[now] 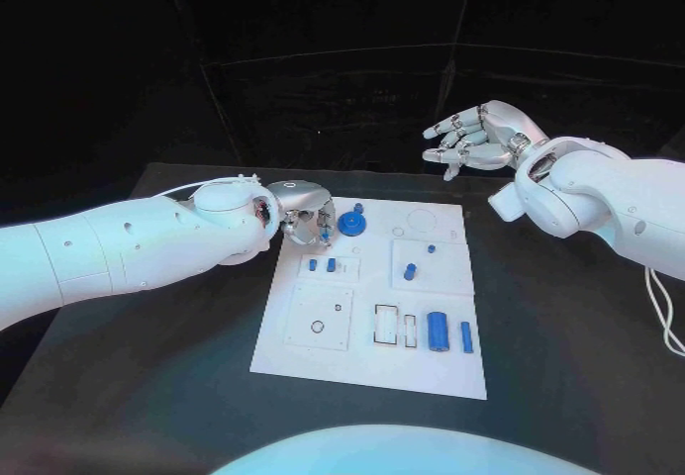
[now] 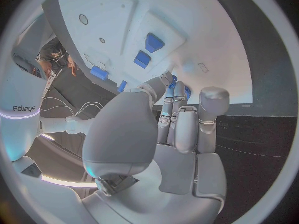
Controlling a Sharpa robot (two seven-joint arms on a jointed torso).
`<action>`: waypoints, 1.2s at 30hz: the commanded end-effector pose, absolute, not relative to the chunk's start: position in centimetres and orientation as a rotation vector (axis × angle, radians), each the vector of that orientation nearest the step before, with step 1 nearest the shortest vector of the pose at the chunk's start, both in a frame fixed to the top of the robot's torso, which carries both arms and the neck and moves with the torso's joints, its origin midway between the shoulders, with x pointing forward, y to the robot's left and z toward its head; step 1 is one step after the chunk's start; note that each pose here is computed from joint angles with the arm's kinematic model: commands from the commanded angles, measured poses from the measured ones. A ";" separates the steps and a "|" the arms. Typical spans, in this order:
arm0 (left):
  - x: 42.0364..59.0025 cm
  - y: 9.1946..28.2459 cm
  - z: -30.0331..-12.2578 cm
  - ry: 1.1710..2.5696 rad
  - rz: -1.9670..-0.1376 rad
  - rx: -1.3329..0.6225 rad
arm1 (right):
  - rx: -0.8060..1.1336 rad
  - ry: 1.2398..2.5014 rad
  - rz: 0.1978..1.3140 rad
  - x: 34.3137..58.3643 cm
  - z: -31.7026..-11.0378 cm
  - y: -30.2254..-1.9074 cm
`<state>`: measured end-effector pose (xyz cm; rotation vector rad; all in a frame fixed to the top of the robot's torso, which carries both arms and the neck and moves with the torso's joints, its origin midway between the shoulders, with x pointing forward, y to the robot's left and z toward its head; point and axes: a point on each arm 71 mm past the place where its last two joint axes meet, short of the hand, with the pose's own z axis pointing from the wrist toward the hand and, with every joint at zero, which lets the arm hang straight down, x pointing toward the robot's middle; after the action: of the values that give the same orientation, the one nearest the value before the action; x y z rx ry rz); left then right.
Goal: Assemble the parts on the task board
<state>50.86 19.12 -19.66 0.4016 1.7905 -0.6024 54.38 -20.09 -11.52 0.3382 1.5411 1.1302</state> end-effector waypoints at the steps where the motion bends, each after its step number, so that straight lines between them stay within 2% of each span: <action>1: 50.9 19.0 -19.7 1.807 -0.597 0.406 | 0.328 1.536 1.142 54.4 -11.3 -19.9; 36: 50.8 18.4 -20.3 1.841 -0.596 0.417 | 0.327 1.537 1.141 54.4 -11.4 -19.9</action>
<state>50.76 18.38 -20.26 0.4185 1.8289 -0.6059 54.41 -20.04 -11.52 0.3373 1.5407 1.1311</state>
